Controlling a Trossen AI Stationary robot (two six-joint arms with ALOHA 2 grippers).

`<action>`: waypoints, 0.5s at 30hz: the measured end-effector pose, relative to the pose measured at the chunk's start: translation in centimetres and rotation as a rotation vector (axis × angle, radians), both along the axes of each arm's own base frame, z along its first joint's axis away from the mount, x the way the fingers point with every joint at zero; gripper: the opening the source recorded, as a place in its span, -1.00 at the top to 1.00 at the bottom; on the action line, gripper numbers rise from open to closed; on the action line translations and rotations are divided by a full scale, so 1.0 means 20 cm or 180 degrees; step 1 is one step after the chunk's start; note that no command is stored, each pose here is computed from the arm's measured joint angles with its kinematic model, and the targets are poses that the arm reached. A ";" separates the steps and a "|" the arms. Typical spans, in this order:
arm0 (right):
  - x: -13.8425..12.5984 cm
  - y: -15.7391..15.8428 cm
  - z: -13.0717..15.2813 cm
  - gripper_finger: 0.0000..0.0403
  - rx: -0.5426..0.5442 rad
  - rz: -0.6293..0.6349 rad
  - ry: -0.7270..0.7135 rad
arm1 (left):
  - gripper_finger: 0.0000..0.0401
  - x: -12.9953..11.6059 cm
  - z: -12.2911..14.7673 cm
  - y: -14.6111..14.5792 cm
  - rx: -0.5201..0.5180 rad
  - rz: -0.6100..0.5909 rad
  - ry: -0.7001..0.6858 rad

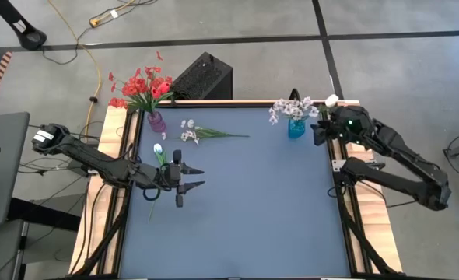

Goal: Sort flowers into vase by color
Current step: Put the white flower into the blue vase

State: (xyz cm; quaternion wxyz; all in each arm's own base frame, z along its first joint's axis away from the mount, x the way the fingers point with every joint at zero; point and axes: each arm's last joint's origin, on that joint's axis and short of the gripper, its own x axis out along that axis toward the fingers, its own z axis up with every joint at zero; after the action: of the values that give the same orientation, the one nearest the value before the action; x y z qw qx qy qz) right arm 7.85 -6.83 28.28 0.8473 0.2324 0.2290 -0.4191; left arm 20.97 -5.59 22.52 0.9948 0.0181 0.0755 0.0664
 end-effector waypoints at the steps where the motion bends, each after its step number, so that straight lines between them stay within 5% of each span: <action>1: 0.01 0.00 0.01 -0.03 0.0089 0.0047 0.0033 | 0.27 0.00 0.00 0.00 -0.0017 0.0003 0.0004; 15: 0.04 0.07 0.13 -0.03 0.0854 0.0799 0.0080 | 0.27 -0.04 -0.14 0.00 -0.0615 -0.0103 0.0882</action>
State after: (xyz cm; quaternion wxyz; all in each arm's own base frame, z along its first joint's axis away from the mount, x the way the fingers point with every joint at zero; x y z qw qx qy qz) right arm 8.56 -5.49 30.96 0.8514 0.3077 0.3206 -0.2787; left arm 20.12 -5.67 19.75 0.9729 -0.0674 0.2178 0.0396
